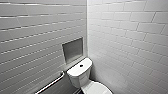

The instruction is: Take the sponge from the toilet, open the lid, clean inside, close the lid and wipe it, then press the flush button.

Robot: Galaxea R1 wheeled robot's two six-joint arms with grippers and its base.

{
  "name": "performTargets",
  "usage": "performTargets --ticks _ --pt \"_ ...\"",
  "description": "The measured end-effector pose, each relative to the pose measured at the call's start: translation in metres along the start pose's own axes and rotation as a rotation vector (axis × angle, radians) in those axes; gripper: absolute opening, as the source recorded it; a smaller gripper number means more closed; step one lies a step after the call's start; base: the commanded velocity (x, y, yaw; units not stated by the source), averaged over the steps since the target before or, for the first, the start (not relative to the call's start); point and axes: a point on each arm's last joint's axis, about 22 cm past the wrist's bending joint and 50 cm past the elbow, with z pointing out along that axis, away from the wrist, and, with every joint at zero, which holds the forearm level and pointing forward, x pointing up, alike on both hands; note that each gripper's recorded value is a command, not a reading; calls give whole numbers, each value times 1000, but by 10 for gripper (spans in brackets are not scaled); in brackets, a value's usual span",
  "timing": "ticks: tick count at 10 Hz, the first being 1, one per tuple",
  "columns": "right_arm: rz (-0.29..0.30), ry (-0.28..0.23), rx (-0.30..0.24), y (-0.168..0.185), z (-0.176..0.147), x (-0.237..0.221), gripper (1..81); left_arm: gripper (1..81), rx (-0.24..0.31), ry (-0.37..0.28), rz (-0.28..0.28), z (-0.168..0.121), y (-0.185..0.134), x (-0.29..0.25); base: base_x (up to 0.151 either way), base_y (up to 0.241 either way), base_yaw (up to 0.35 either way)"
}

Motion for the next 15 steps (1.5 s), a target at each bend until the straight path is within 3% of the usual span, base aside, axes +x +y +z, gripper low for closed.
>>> performTargets --ticks 4,6,9,12,15 --pt "0 -17 2 -3 3 -1 10 811 30 2 -3 6 -6 4 0 0 0" --pt "-1 -96 -12 -5 7 -14 10 811 85 -25 -24 10 -25 -16 0 0 0" --pt "-25 -114 -44 -2 12 -22 10 811 181 -66 -56 16 -51 -46 0 0 0" --pt "-80 -128 -17 -22 18 -29 10 811 237 -52 -74 18 -62 -69 0 0 0" --pt "-91 -142 -66 -11 20 -32 10 811 264 -13 -53 20 -65 -96 0 0 0"
